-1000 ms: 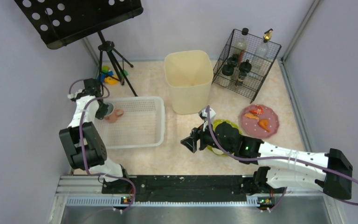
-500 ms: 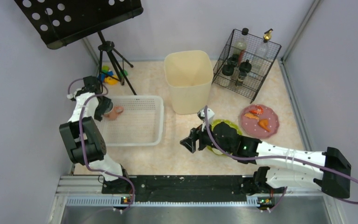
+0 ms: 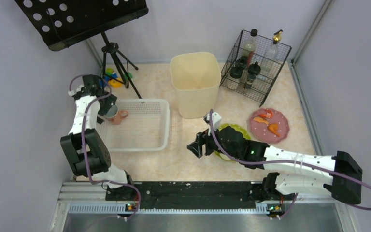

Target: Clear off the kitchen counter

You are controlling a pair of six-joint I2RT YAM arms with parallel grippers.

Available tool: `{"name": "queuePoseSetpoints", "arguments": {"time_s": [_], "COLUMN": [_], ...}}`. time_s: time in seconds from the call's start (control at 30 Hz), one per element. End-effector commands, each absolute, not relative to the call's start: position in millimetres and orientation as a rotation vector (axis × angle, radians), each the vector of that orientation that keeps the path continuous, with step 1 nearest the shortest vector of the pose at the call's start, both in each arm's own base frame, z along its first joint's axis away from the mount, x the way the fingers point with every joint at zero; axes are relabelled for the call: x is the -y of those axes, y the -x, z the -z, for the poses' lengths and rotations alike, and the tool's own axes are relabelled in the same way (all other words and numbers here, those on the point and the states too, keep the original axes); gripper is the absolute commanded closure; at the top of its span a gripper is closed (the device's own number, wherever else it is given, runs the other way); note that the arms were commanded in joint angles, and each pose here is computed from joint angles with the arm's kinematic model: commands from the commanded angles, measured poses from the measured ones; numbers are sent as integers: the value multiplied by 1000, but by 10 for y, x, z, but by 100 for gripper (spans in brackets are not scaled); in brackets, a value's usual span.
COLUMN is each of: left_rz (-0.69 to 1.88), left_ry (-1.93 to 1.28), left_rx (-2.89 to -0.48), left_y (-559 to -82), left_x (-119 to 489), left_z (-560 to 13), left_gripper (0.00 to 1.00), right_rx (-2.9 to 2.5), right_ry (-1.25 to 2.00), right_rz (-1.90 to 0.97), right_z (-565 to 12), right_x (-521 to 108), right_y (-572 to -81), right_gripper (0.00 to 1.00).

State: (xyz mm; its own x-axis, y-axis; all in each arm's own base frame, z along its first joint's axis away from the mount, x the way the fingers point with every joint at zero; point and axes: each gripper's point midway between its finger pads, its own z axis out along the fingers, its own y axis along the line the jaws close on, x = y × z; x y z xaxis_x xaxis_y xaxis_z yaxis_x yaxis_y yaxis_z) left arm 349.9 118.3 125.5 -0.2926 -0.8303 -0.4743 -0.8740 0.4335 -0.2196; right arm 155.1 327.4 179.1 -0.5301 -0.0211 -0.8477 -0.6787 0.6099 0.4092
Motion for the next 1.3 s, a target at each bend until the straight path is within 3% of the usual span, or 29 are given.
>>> {"name": "queuePoseSetpoints", "arguments": {"time_s": [0.0, 0.3, 0.43, 0.77, 1.03, 1.27], "left_rz": [-23, 167, 261, 575, 694, 743], "left_ry": [1267, 1023, 765, 205, -136, -172], "left_rx": [-2142, -2181, -2239, -2359, -2398, -2449], "left_y": [-3454, -3284, -3257, -2840, -2440, -2379], "left_x": [-1009, -476, 89, 1488, 2392, 2843], "left_z": [-1712, -1964, -2128, -2207, -2199, -1785], "left_gripper": [1, 2, 4, 6, 7, 6], "right_rx": [-1917, -1958, -1994, -2062, -2153, -2203], "right_ry": [471, 403, 330, 5, -107, -304], "right_rz": [-921, -782, -805, -512, -388, -394], "right_z": [-2112, -2150, -2109, -2001, -1725, -1560], "right_x": [-3243, -2788, -2521, -1522, -1231, -1134], "right_y": [-1680, -1862, -1928, -1999, -1911, -1822], "right_gripper": [34, 29, 28, 24, 30, 38]}}
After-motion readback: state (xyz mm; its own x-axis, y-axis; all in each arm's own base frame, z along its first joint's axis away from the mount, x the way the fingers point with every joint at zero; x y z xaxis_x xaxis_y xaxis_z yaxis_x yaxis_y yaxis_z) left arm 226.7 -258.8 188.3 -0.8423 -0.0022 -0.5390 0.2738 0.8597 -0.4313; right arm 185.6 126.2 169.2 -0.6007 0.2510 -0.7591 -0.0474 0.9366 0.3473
